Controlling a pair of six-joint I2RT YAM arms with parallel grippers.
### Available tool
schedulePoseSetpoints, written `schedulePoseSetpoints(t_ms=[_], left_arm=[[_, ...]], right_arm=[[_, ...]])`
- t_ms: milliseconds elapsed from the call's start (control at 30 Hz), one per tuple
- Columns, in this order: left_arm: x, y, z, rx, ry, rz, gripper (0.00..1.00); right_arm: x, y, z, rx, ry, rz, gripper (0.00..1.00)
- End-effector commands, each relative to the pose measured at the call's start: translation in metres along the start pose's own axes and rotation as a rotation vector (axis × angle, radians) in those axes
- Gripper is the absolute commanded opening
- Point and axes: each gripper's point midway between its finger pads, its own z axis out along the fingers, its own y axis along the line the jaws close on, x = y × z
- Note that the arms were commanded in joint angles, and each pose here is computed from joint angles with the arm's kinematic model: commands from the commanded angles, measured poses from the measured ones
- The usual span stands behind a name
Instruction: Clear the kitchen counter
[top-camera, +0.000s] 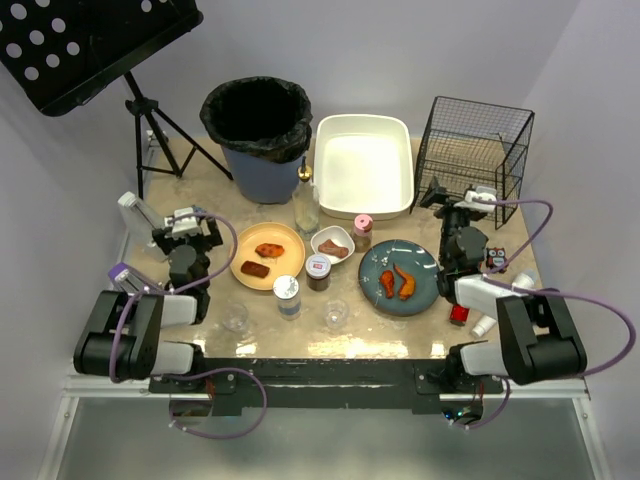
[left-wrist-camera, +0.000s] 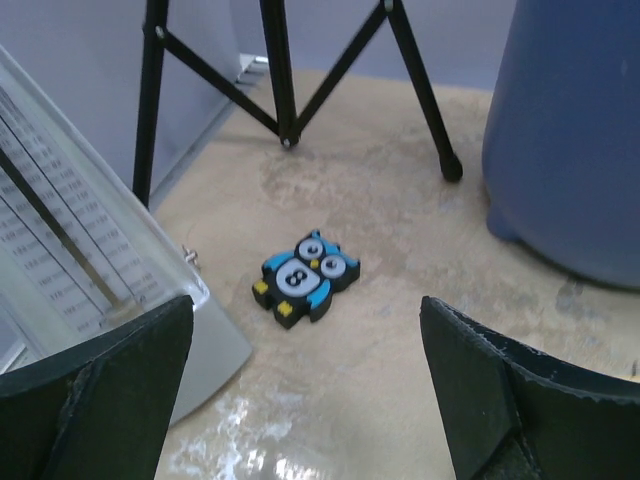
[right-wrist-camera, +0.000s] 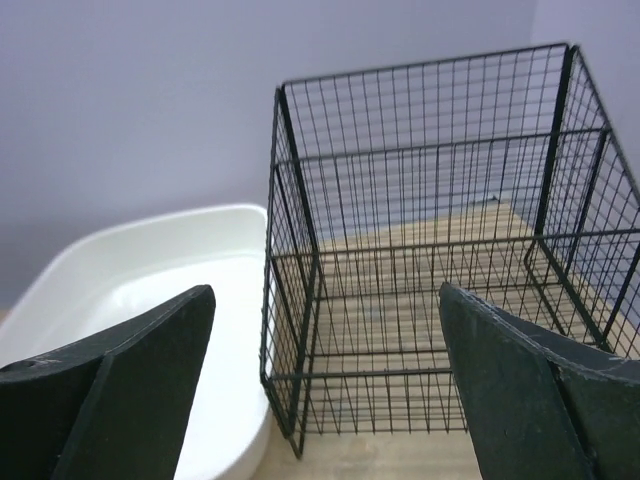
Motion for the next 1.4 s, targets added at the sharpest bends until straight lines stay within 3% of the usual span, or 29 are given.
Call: schedulePoseSetpoints(t_ms=[0,300,467,633,833,1000,1367], left_arm=[[-0.028,0.005,0.013,-0.082,-0.009,-0.09,1.0],[-0.045,-0.013,0.022,-0.063,0.116,-0.215,1.0],[-0.06,-0.018,0.02,-0.063,0.128,-0.292,1.0],[-0.074,-0.024,0.014,-0.048,0.155,-0.39,1.0],[-0.074,-0.031,0.01,-0.028,0.2,-0.447,1.0],[-0.063,-0.04,0.011,0.012,0.233,-0.44,1.0],[-0.043,-0.044,0.006,0.05,0.277,-0.37,1.0]], right_arm=[[-0.025,-0.009,-0.001,0.076,-0.05,0.102,0.99],[-0.037,0.005,0.009,0.078,0.062,0.212,0.99],[-0.047,0.008,0.007,0.084,0.052,0.304,0.99],[-0.06,0.032,0.016,-0.009,0.097,0.352,0.99],[-0.069,0.055,0.027,-0.118,0.131,0.278,0.99],[-0.067,0.107,0.021,-0.284,0.172,0.208,0.99],[-0.006,0.23,-0.029,-0.745,0.292,-0.009,0.99]])
